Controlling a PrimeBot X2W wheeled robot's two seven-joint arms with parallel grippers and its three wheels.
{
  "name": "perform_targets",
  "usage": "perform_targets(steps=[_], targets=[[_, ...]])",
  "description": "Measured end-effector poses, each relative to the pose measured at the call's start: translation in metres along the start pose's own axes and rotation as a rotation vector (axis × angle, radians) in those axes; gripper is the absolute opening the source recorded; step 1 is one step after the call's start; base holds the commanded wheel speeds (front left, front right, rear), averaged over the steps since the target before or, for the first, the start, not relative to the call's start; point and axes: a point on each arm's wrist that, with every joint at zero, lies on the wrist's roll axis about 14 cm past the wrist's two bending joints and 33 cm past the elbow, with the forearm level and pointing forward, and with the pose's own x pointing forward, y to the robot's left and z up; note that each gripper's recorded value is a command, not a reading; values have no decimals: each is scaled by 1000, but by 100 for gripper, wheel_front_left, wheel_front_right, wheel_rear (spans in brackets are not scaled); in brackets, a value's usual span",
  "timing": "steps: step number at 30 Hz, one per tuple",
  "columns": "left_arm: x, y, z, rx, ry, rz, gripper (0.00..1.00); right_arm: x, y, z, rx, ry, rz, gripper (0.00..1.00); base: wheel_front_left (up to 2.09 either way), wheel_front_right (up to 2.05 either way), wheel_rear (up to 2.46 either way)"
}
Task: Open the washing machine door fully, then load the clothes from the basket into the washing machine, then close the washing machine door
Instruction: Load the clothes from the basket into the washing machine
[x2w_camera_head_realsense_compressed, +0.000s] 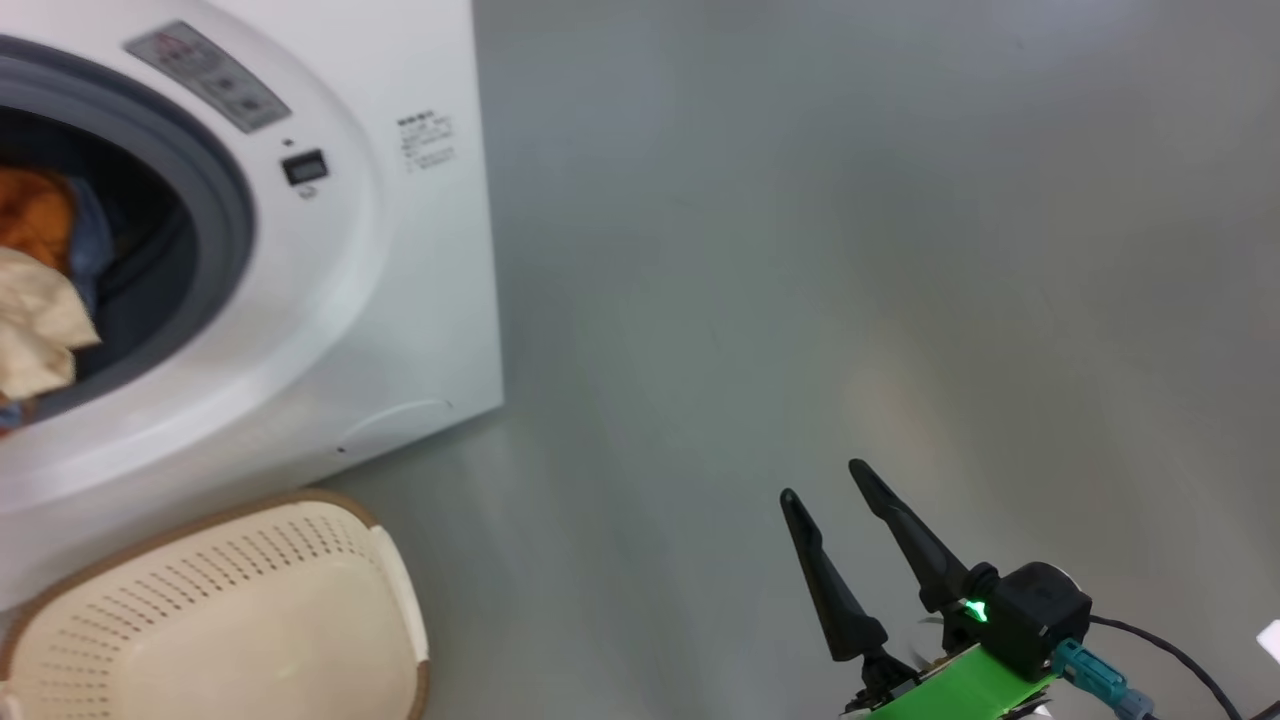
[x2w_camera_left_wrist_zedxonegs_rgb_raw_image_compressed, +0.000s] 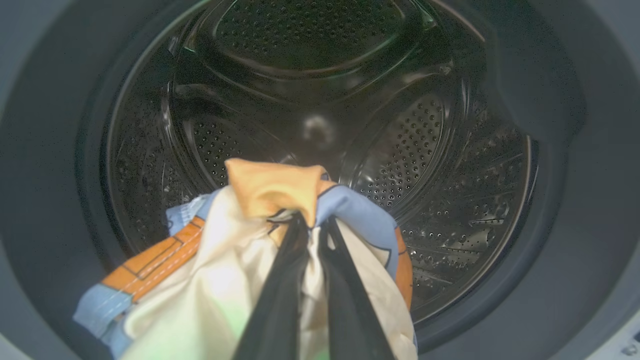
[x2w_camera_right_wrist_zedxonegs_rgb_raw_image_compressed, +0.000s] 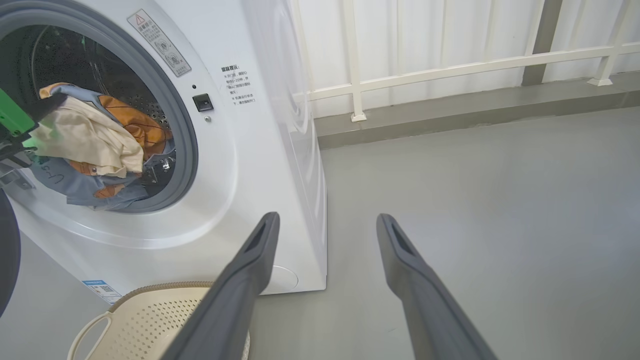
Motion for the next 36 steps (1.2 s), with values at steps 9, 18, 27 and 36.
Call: perform_targets(steps=[9,18,27,36], targets=[[52,7,-32,18,11,8,0,8,-11,-22,-19,77,-40,100,0,0,0],[90,9,-61,-15,-4,6,0,11,-16,-49,-11,165,-66,100,0,0,0],[137,12,-61,-33,-101,-17,0,17,-17,-82,-3,261,-79,100,0,0,0],[157,13,-88,-31,-103,-46,0,20,-21,-106,2,329,-95,100,0,0,0]])
